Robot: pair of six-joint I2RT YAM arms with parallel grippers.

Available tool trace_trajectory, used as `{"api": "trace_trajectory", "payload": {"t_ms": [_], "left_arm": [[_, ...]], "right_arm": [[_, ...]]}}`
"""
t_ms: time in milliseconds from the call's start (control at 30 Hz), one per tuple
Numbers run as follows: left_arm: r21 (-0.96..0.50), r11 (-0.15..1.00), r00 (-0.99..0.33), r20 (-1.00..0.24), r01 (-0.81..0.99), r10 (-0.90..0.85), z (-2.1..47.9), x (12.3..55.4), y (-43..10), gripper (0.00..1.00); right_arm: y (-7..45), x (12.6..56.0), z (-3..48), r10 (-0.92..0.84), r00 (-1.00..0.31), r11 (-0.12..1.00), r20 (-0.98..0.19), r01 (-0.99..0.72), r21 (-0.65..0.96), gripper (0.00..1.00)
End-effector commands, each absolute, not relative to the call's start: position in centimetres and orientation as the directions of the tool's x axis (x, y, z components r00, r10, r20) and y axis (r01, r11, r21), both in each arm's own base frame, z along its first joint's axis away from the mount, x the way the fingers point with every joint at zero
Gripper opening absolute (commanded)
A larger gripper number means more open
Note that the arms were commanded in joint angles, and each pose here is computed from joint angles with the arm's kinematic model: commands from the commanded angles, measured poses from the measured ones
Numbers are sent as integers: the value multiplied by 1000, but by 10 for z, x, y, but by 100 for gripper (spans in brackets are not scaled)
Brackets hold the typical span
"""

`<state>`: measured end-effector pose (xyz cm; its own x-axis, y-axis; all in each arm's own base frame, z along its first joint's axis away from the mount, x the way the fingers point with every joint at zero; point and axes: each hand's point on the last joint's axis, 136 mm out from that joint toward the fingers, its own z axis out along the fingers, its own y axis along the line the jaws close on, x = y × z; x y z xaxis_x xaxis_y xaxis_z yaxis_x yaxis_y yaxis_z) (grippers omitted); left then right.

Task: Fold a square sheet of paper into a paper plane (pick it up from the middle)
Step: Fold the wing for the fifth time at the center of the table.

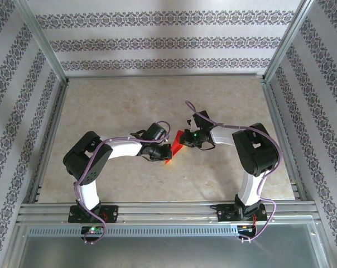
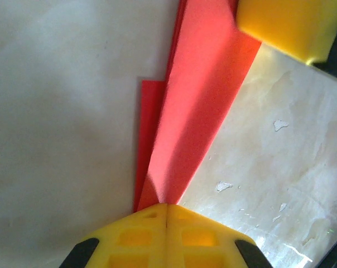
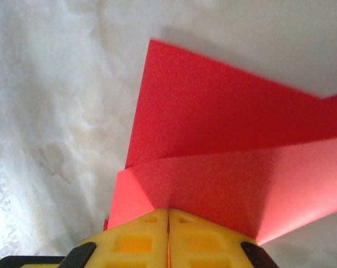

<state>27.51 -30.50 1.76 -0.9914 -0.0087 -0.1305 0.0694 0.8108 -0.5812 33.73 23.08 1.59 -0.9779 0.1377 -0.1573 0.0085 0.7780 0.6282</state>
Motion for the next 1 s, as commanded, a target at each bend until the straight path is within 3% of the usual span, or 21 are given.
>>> {"api": "trace_trajectory", "payload": {"t_ms": [0,433,733,967], "left_arm": [[-442,897,-1000,3,2,4,-20,240,-267,0],[-441,898,-1000,7,6,10,-20,236,-265,0],[-444,896,-1000,3,13,16,-19,238,-267,0],[-456,890,-1000,-9,19,17,-14,244,-273,0]], "right_arm": [[217,354,10,126,-971,817,-204,-15,576,9],[170,390,-5,278,-945,784,-170,121,609,10],[137,435,23,369,-893,762,-259,131,634,10],[150,412,80,336,-873,748,-353,20,663,12]]}}
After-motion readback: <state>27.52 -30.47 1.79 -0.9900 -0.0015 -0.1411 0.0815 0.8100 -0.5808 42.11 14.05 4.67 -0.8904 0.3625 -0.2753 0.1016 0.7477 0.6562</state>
